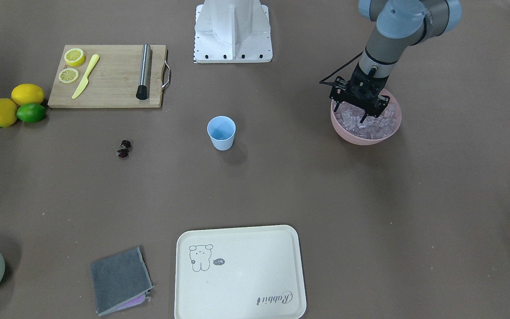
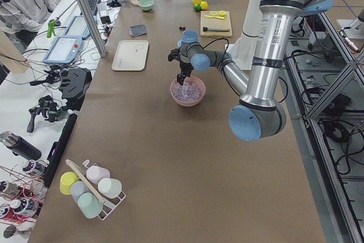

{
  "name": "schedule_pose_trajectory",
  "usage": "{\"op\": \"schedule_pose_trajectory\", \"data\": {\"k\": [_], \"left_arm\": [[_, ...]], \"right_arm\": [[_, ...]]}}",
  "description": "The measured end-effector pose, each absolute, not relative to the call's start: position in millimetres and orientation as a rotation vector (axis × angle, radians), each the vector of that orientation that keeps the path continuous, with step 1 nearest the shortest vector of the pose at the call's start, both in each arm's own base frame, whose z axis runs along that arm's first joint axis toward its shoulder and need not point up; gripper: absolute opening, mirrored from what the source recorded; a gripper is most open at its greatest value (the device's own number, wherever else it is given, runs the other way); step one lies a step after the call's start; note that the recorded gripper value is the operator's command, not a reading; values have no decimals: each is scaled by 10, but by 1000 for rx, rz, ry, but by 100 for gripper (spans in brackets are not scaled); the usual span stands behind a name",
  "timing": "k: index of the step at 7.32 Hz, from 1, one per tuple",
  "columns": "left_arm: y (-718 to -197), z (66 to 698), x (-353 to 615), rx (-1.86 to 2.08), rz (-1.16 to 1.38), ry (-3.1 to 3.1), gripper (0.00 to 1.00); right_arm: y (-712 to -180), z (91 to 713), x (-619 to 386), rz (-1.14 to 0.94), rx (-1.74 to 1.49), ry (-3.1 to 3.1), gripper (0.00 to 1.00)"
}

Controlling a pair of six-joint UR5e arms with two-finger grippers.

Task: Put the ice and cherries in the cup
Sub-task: 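Lower the left gripper into the ice bowl and grasp a cube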

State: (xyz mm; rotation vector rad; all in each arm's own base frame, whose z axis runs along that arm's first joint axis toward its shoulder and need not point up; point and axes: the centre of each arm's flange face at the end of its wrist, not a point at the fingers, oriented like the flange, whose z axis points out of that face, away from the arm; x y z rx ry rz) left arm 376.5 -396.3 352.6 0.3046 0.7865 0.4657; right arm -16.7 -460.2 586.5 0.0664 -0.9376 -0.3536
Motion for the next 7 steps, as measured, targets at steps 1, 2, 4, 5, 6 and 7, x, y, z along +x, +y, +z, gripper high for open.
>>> {"op": "schedule_pose_trajectory", "data": {"k": [1, 2, 4, 5, 6, 7], "left_arm": [[-3959, 3557, 3772, 299, 468, 783, 78], [-3959, 3587, 3781, 295, 470, 780, 78], [-3980, 3601, 3826, 291, 474, 777, 78], [-4001, 3614, 3858, 292, 483, 774, 73], [-4018, 3649, 3883, 294, 497, 768, 46], [-4026, 3670, 3893, 297, 507, 766, 1]], "right_arm": [[-4602, 5860, -168, -354, 67, -939, 100], [-4602, 5854, -169, -353, 68, -940, 100], [-4588, 5843, -175, -352, 67, -954, 100], [-4579, 5844, -177, -352, 67, -958, 100], [-4576, 5840, -177, -352, 67, -960, 100], [-4575, 5835, -177, -352, 68, -961, 100]]}}
